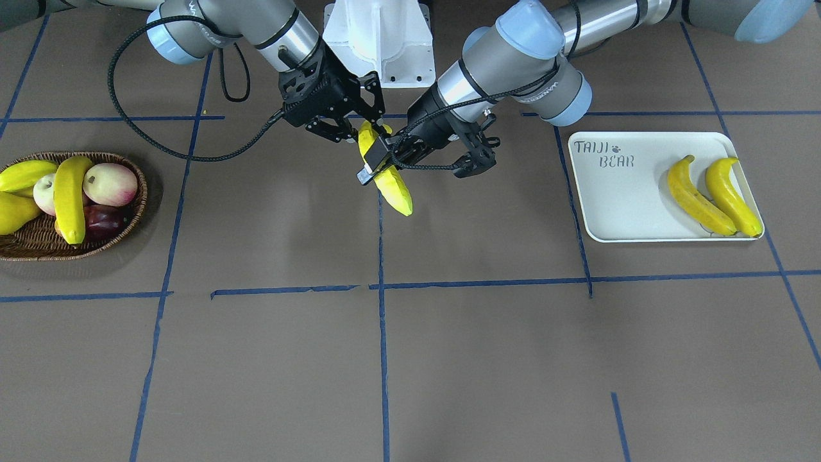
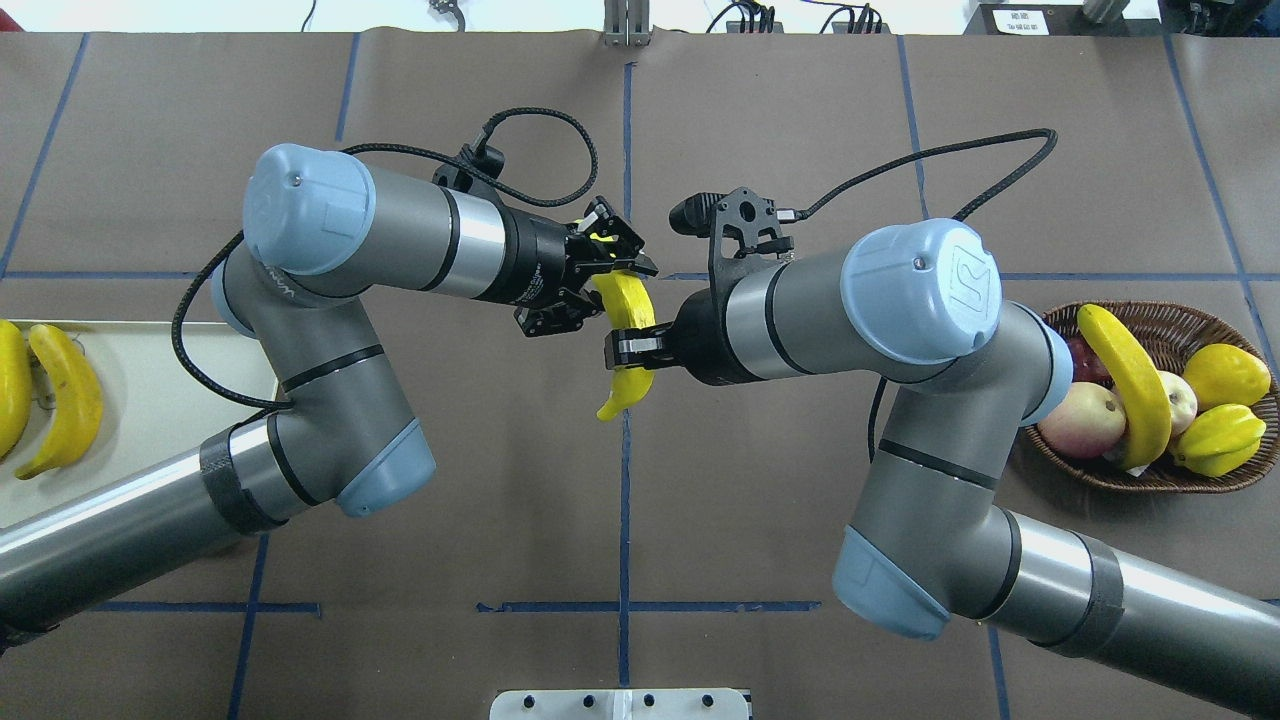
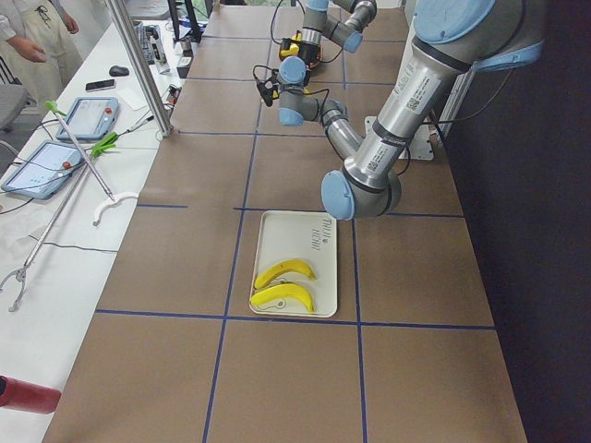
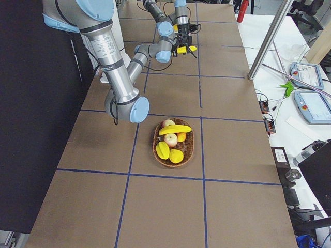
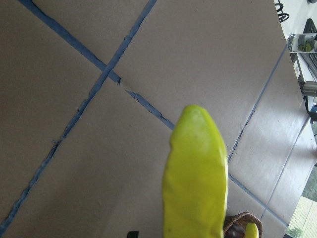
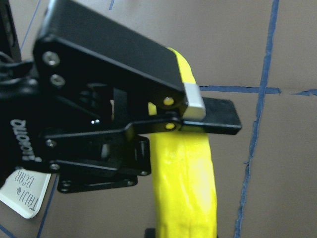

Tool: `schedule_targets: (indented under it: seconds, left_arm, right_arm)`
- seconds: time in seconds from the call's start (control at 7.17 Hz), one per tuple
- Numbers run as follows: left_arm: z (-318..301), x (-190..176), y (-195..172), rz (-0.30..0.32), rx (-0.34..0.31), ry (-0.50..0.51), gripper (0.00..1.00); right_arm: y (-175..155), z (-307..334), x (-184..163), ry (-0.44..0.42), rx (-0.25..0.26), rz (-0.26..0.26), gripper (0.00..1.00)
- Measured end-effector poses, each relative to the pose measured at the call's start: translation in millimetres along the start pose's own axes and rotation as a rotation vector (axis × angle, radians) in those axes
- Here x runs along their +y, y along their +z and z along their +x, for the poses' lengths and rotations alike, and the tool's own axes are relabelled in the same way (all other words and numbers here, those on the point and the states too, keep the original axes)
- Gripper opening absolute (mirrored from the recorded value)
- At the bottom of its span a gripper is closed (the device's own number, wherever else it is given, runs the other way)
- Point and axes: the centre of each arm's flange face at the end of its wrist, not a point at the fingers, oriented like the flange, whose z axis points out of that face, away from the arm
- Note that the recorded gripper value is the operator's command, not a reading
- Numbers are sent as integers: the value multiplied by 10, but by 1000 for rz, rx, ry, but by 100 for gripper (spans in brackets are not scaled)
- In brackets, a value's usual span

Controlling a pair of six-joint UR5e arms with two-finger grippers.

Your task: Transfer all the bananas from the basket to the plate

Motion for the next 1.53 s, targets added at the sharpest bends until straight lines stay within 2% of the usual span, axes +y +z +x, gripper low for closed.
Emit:
schedule_targets:
  seconds: [0.14,0.28,0.42,0.7,1.12,1.53]
  left_arm:
    - [0,-2,-1,0,0,0,32]
    - [-4,-7,-3,1,-1,0,12]
    - [-6,-11,-5,2,-1,0,0]
    - [4,-20,-14,4,0,-2,0]
    - [5,-48,-29,10,1,-5,0]
    - [-174,-212,-63,38,-28,-17,0]
  right_arm:
    - [3,6,8,0,1,-1,3]
    - [4,9,9,0,2,-1,5]
    - [5,11,12,0,2,-2,19]
    - [16,15,14,0,5,-5,99]
    - [-53,-10,-7,11,20,-17,99]
    - [-542,128,-299,61,45,-76,99]
